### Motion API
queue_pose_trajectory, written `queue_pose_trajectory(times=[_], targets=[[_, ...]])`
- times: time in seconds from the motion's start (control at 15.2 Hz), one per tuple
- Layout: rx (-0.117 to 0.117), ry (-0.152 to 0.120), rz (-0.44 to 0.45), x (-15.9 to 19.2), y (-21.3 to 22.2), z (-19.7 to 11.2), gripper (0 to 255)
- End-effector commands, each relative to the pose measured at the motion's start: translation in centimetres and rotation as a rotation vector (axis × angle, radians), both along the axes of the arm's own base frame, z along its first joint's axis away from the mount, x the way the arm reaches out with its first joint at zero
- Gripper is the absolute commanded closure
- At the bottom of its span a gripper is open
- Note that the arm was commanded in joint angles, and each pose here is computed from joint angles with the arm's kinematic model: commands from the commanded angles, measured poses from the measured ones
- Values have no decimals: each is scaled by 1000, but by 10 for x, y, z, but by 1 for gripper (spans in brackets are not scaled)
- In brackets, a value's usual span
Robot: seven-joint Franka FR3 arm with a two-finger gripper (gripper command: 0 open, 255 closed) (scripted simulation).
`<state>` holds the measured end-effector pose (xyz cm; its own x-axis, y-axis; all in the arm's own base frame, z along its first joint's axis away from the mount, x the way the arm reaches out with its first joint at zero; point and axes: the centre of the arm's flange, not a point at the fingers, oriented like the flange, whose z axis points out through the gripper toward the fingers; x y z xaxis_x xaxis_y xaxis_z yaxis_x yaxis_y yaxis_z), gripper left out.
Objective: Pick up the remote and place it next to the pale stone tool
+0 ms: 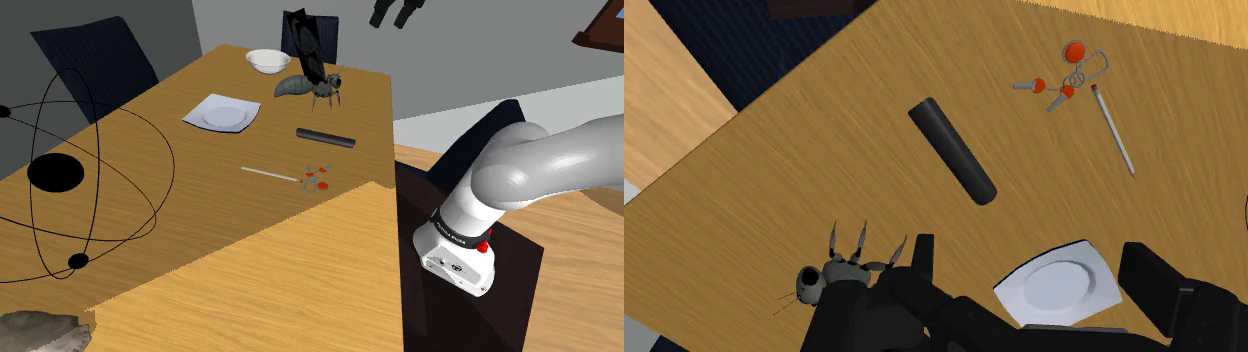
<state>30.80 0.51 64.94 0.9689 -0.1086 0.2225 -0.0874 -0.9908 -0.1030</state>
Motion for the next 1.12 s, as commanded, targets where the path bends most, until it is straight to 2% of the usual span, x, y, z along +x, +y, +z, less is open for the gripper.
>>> queue_pose_trajectory(times=[0.0,1.06], targets=[[0,0,0,0,0,0,0],[-44,154,382,96,-12,-196,0]])
